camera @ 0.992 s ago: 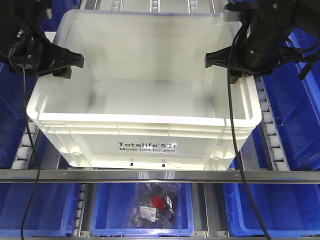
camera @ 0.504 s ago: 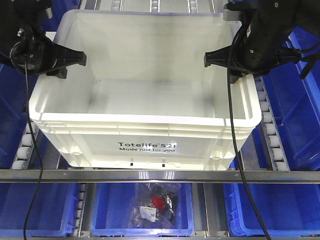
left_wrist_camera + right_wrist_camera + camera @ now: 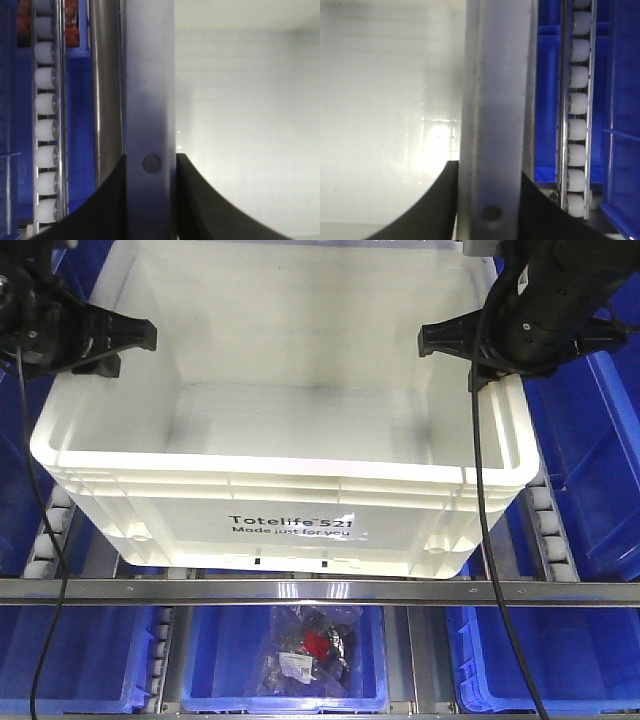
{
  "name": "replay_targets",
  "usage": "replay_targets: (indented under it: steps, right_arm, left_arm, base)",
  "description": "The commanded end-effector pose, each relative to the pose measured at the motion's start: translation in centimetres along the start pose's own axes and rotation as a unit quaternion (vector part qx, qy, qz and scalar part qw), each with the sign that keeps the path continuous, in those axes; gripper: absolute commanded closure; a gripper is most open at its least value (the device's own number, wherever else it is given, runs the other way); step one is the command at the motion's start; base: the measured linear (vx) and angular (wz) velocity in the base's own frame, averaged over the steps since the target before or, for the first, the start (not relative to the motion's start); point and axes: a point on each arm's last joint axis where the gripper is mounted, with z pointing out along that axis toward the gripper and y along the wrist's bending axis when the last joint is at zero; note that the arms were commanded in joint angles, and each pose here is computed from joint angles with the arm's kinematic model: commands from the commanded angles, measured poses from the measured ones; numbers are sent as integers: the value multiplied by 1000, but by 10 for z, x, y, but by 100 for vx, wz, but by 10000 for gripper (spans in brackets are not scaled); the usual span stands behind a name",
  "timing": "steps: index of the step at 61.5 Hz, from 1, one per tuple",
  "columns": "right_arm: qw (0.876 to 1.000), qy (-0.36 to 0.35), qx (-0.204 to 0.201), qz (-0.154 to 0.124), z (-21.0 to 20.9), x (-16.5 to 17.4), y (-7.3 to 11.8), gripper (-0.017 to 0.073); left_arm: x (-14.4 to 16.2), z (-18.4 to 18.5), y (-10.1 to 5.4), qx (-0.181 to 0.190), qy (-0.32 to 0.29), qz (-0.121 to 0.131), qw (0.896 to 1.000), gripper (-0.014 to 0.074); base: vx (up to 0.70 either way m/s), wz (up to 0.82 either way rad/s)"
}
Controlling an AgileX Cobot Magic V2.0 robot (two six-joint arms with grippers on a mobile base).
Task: Move bin from left to right shelf
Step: 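Pull the tote toward the robot off the rollers with both grippers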
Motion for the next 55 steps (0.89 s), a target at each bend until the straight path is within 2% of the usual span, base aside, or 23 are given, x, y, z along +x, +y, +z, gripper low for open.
replay_targets:
  steps: [1,12,55]
  right_arm:
    - [995,-99,-6,-8,-43,-10,-9,497]
    - [994,-105,-8,-7,-46,-10,-9,497]
    - [989,-145,-22,-5,-60,-11,-11,497]
  left_arm:
    - [-14,-43,0,21,-106,4,994,512]
    - [-13,-53,1,24,-120,3,992,512]
    - [-14,-53,1,24,-124,4,992,512]
  base:
    - [0,0]
    - [0,0]
    - [0,0]
